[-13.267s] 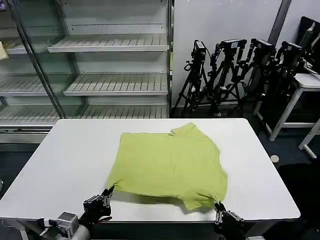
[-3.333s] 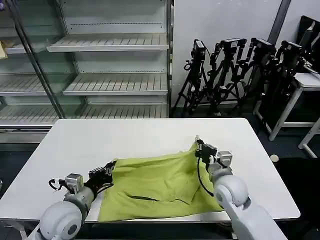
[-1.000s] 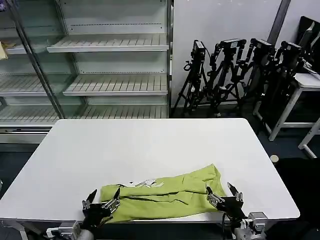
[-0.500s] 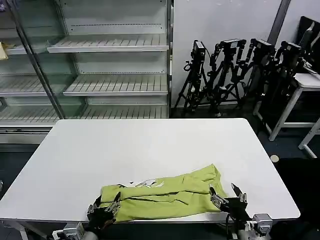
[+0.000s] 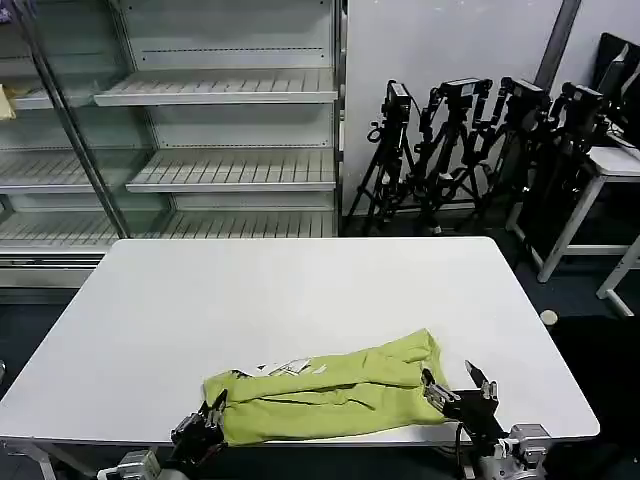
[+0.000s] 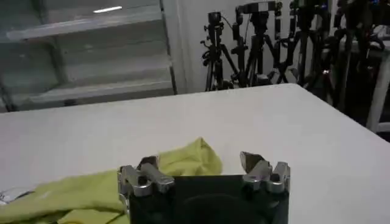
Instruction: Fold and organize the clothes.
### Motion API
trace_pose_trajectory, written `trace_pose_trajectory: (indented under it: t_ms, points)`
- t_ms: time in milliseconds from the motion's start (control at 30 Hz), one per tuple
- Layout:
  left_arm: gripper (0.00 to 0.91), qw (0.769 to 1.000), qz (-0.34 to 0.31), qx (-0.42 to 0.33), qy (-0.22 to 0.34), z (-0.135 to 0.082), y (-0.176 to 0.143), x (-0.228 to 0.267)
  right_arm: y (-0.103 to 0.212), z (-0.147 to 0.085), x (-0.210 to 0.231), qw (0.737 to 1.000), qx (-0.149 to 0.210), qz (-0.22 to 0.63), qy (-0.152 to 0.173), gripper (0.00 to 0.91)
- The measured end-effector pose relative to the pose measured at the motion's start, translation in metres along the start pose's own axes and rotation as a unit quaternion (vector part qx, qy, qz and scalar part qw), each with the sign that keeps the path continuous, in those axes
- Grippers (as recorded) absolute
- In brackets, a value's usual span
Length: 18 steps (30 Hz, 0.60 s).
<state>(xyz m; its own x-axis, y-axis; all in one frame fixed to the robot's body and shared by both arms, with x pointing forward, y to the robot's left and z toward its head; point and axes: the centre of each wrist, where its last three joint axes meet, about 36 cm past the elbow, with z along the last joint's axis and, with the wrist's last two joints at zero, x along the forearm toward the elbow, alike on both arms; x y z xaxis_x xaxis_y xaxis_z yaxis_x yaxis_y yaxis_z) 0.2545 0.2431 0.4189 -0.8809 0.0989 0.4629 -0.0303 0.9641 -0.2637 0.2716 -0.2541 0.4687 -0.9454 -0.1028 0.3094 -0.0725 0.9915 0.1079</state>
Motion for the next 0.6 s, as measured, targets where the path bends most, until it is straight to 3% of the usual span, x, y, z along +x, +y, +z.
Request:
trace_pose_trajectory:
  t_ms: [300, 600]
  points:
    - [0.071, 0.999, -0.035, -0.006, -0.016, -0.031, 0.039, -0.008, -0.005, -0.005, 0.001, 1.000, 0.000, 0.002, -0.005, 0.907]
    - [0.071, 0.994, -0.089, -0.002, -0.055, -0.089, 0.102, -0.015, -0.007, -0.009, -0.001, 1.000, 0.000, 0.001, -0.011, 0.907]
